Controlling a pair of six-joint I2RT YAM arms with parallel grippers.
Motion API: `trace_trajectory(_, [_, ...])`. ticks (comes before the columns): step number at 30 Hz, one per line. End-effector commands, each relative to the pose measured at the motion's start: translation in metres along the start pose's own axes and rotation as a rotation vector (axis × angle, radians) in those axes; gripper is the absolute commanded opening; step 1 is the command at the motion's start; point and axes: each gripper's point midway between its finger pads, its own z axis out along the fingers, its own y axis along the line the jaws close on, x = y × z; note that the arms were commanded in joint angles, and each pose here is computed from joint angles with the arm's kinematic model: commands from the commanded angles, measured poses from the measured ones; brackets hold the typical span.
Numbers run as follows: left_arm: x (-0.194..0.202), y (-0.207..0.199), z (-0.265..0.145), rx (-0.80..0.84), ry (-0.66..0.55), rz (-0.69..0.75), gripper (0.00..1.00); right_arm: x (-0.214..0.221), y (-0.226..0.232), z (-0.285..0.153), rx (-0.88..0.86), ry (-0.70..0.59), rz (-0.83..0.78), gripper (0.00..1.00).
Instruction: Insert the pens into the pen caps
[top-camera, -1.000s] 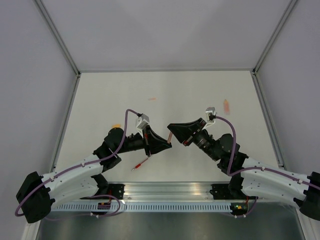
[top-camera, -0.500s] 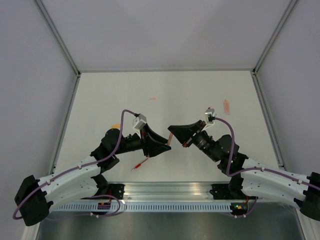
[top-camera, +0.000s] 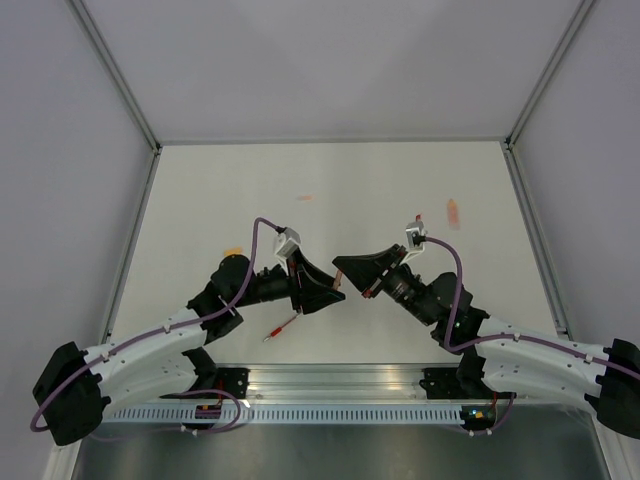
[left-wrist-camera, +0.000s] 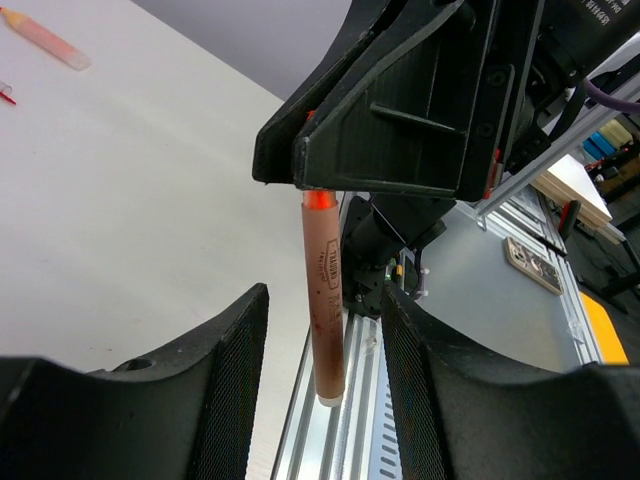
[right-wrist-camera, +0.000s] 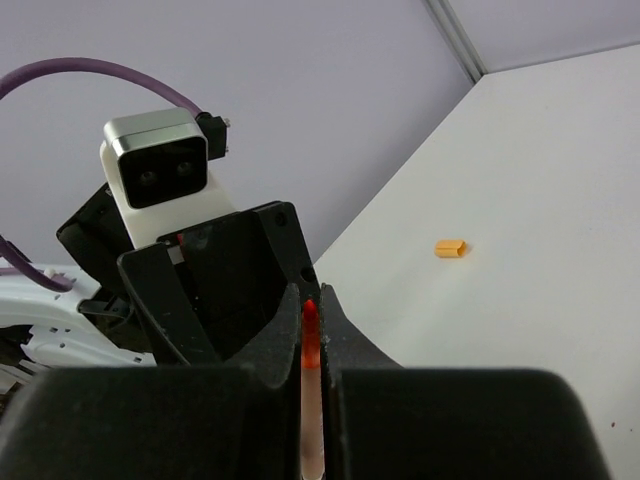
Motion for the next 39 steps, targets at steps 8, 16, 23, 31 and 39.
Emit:
trace_trajectory(8, [-0.013, -0.009, 0.007, 0.038, -0.01, 0.022, 0.3, -0.02, 0.019, 0.004, -0.056, -0.048, 0.015, 0.0])
trace_trajectory(16, [-0.014, -0.006, 0.006, 0.019, -0.019, 0.029, 0.02, -0.021, 0.011, 0.006, 0.03, 0.011, -0.081, 0.65])
trace_trajectory(23, [-0.017, 0.019, 0.004, -0.128, -0.041, 0.011, 0.02, -0.09, 0.013, 0.002, 0.188, -0.119, -0.207, 0.87])
trace_trajectory(31, [-0.034, 0.064, -0.024, -0.438, -0.139, 0.06, 0.02, -0.155, -0.118, 0.028, 0.793, 0.017, -0.308, 0.87])
trace_trajectory(39, [-0.048, 0.061, -0.043, -0.469, -0.23, 0.097, 0.02, -0.188, -0.276, -0.004, 1.162, 0.315, -0.294, 0.83])
